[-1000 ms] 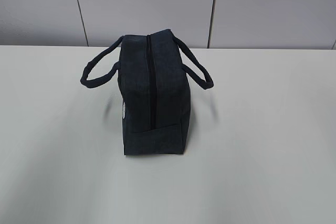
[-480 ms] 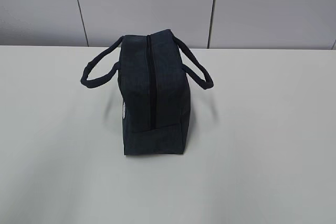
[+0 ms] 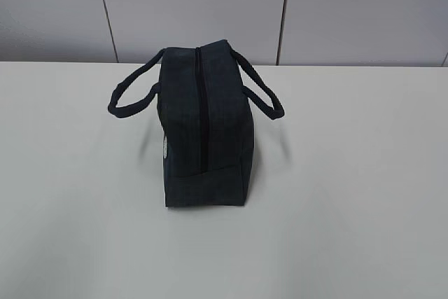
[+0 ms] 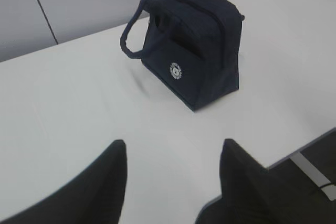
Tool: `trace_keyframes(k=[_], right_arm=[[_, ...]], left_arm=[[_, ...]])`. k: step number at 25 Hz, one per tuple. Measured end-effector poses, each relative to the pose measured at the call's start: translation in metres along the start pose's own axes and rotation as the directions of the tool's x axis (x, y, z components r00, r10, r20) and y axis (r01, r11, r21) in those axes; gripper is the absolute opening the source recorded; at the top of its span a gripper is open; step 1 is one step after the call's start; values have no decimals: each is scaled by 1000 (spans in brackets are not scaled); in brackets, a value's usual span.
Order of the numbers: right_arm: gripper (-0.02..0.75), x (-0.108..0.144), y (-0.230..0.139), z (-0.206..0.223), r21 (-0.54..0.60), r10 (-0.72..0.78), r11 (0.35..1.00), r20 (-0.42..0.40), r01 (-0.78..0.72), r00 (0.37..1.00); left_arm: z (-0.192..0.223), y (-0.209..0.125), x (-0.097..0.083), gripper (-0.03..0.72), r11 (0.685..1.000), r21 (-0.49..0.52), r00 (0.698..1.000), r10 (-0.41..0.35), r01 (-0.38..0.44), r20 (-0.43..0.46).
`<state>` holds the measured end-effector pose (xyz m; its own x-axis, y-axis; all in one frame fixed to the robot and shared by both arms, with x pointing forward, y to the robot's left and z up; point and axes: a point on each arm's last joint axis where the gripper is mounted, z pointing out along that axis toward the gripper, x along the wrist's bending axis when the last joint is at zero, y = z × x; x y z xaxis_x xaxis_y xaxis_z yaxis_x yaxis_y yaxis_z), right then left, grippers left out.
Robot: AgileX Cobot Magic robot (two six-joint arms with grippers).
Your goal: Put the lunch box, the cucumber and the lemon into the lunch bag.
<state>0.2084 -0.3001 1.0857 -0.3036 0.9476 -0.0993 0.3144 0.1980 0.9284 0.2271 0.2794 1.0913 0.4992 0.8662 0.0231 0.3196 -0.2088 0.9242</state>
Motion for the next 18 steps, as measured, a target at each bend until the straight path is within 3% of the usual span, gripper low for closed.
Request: trace_keyframes(k=[9,18], right_arm=[[351,0,-21,19,139,10,990,2,-10,1000],[351,1,-31,28,191,38,981,1,-38,999]], left_arm=[[7,-34,1,365,992,122,999,-21,25,-29],[11,-37,4,330,992,126,999,-16,23,-49]])
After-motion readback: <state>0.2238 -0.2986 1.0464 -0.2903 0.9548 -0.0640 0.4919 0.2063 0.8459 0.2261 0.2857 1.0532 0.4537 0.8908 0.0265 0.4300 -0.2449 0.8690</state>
